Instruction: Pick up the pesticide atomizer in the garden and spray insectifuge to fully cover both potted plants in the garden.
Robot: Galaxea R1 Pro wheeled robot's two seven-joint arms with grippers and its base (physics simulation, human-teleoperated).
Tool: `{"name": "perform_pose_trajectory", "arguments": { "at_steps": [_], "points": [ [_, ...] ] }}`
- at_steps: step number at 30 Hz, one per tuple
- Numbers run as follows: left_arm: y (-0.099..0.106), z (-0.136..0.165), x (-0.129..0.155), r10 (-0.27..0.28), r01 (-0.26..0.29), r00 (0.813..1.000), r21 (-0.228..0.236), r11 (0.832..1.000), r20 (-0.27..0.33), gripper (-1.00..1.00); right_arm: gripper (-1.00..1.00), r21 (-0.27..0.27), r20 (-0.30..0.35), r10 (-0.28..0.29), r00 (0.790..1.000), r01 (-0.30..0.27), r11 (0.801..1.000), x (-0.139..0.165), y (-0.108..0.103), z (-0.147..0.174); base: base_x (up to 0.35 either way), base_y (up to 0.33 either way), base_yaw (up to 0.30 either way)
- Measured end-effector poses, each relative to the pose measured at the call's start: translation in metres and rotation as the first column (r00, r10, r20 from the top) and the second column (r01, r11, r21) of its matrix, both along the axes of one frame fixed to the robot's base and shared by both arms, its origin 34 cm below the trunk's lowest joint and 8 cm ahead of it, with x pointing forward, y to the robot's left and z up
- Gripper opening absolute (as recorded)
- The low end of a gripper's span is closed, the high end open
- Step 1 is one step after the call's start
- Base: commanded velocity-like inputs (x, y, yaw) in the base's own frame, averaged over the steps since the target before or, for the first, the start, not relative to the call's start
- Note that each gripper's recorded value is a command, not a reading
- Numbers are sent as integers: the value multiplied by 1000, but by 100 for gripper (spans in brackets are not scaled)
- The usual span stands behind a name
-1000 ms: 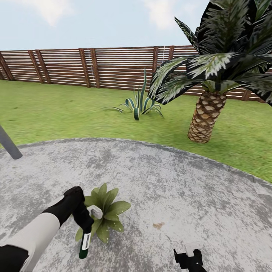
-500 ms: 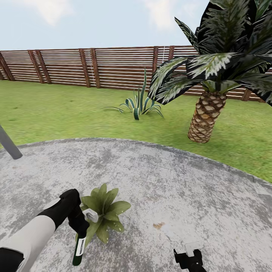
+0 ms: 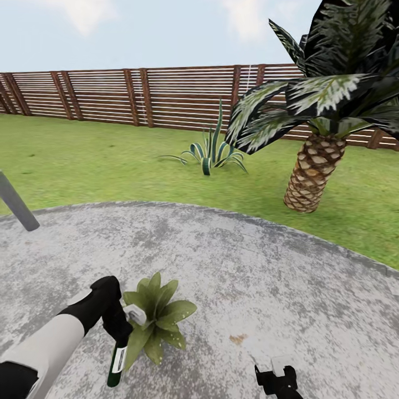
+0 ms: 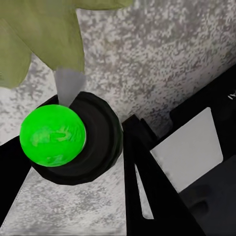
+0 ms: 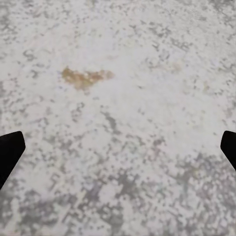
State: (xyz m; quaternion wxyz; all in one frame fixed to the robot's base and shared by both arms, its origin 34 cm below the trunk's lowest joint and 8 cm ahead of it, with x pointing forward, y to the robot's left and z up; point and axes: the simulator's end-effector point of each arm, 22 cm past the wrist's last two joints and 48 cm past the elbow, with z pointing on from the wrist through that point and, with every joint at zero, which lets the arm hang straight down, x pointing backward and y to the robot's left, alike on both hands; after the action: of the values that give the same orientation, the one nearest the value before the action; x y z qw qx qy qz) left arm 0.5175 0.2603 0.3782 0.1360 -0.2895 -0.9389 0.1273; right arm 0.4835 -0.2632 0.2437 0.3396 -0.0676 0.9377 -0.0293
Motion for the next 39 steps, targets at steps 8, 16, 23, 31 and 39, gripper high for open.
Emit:
{"name": "perform_pose_trajectory", "arguments": {
  "at_steps": [8, 16, 23, 31, 39],
  "points": [
    [4, -1, -2, -9, 9, 1000, 19, 1000, -6, -100, 100, 0, 0, 0, 1000, 0, 1000, 0, 0, 0, 174, 0, 0],
    [4, -2, -4, -6, 6, 1000, 18, 1000, -10, -100, 100, 0, 0, -1, 1000, 1, 1000, 0, 0, 0, 19, 0, 0],
    [12, -4, -7, -6, 7, 1000, 30, 1000, -12, -100, 100, -1, 0, 0, 1000, 0, 1000, 0, -1, 0, 0, 0, 0],
    [8, -4, -6, -10, 10, 1000, 24, 1000, -9, -100, 100, 0, 0, 0, 1000, 0, 1000, 0, 0, 0, 0, 0, 0],
    [4, -1, -1, -8, 8, 1000, 15, 1000, 3, -100, 100, -1, 0, 0, 1000, 0, 1000, 0, 0, 0, 55, -62, 0]
  ]
}}
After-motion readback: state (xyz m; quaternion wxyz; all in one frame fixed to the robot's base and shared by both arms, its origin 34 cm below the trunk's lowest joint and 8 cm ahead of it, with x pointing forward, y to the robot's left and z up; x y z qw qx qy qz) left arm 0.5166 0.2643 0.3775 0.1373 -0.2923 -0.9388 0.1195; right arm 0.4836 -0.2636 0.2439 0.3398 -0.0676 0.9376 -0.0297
